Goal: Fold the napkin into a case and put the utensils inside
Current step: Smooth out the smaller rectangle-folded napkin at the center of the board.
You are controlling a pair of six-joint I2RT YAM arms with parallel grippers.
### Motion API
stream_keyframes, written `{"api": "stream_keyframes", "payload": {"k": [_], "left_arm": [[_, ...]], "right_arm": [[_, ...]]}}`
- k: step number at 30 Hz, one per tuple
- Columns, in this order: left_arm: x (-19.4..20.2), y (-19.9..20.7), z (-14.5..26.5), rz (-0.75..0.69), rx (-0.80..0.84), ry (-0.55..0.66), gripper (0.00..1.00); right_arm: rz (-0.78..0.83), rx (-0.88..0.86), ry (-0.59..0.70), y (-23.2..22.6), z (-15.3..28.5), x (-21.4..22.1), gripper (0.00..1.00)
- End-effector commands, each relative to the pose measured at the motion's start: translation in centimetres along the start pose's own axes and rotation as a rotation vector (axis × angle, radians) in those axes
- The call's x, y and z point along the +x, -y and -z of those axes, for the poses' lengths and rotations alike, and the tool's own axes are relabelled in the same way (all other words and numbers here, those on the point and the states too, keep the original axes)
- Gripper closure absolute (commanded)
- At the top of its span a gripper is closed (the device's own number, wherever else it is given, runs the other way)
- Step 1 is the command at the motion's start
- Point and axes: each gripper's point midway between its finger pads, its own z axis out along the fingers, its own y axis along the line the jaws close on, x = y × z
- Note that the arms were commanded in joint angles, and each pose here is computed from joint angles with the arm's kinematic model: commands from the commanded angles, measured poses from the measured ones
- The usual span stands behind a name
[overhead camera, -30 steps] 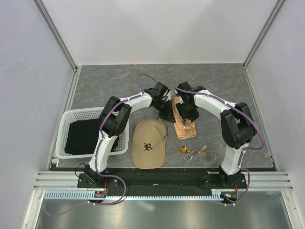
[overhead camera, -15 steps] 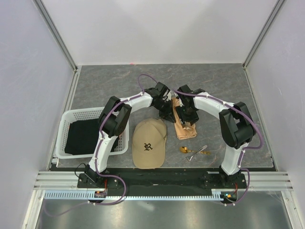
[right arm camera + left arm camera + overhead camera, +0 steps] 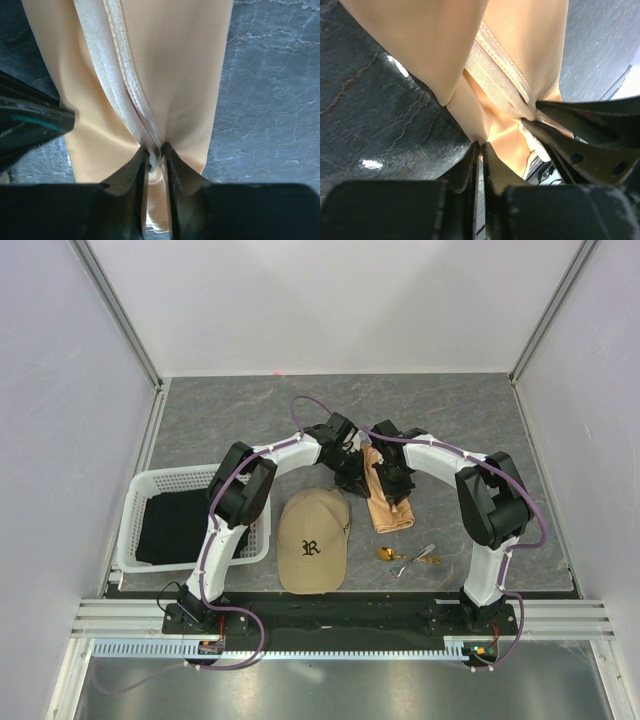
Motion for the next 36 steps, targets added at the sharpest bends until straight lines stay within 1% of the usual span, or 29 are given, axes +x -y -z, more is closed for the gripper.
{"api": "stream_keyframes", "payload": {"k": [1,2,4,7,8,9,12,15,16,17,20,24,26,28,32,33,36], "left_arm": [[-1.6,3.6,3.9,-0.048,0.062,0.065,0.79],[-1.6,3.9,4.5,-0.053,0.07,0.068,0.78],[-1.7,4.8,5.7,-0.067,0.085,0.083,0.73],[-1.0,5.8,6.1,-0.052,0.127,0.058,0.73],[-0.9,5.8,5.8,-0.04,0.138,0.047,0.74],[-0.7,5.9,5.5,-0.041,0.138,0.042,0.77],[-0.4,5.3,4.2,-0.021,0.146,0.019,0.8],[-0.3,4.3,3.1,-0.013,0.125,0.008,0.81],[-0.4,3.9,2.8,-0.009,0.116,0.008,0.81],[-0.4,3.8,2.7,-0.011,0.113,0.01,0.81],[-0.4,3.1,1.9,-0.005,0.097,0.005,0.82],[0.2,1.6,0.5,-0.005,0.057,-0.011,0.9],[0.6,1.1,-0.1,-0.008,0.04,-0.017,0.94],[0.8,0.5,-0.7,-0.002,0.034,-0.026,0.97],[1.2,0.3,-2.0,-0.002,0.025,-0.034,0.98],[1.2,0.4,-2.3,-0.01,0.025,-0.032,0.98],[1.3,0.8,-2.6,-0.017,0.031,-0.033,0.98]], "right_arm": [[-0.018,0.035,0.035,0.5,0.8,-0.4,0.8],[-0.019,0.034,0.036,0.5,1.1,-0.5,0.82],[-0.016,0.036,0.04,0.5,1.7,-0.5,0.83],[-0.021,0.038,0.047,0.6,2.6,-0.9,0.86],[-0.021,0.037,0.05,0.6,2.8,-1.0,0.89],[-0.024,0.034,0.063,0.5,3.3,-1.4,0.89],[-0.029,0.023,0.071,0.3,4.1,-2.0,0.89],[-0.034,0.013,0.075,0.1,4.9,-2.4,0.91],[-0.035,0.006,0.071,0.0,5.1,-2.3,0.92],[-0.039,-0.001,0.076,-0.2,5.4,-2.5,0.96],[-0.047,-0.047,0.073,-1.0,5.9,-2.7,1.0],[-0.075,-0.084,0.046,-1.9,5.4,-2.5,1.0],[-0.087,-0.131,0.026,-2.8,5.3,-2.2,1.0],[-0.108,-0.149,0.029,-3.2,5.2,-2.3,1.0],[-0.168,-0.222,0.011,-4.7,4.9,-2.2,1.0],[-0.203,-0.234,0.008,-5.0,4.7,-2.1,1.0],[-0.241,-0.247,-0.004,-5.0,4.2,-1.7,1.0]]}}
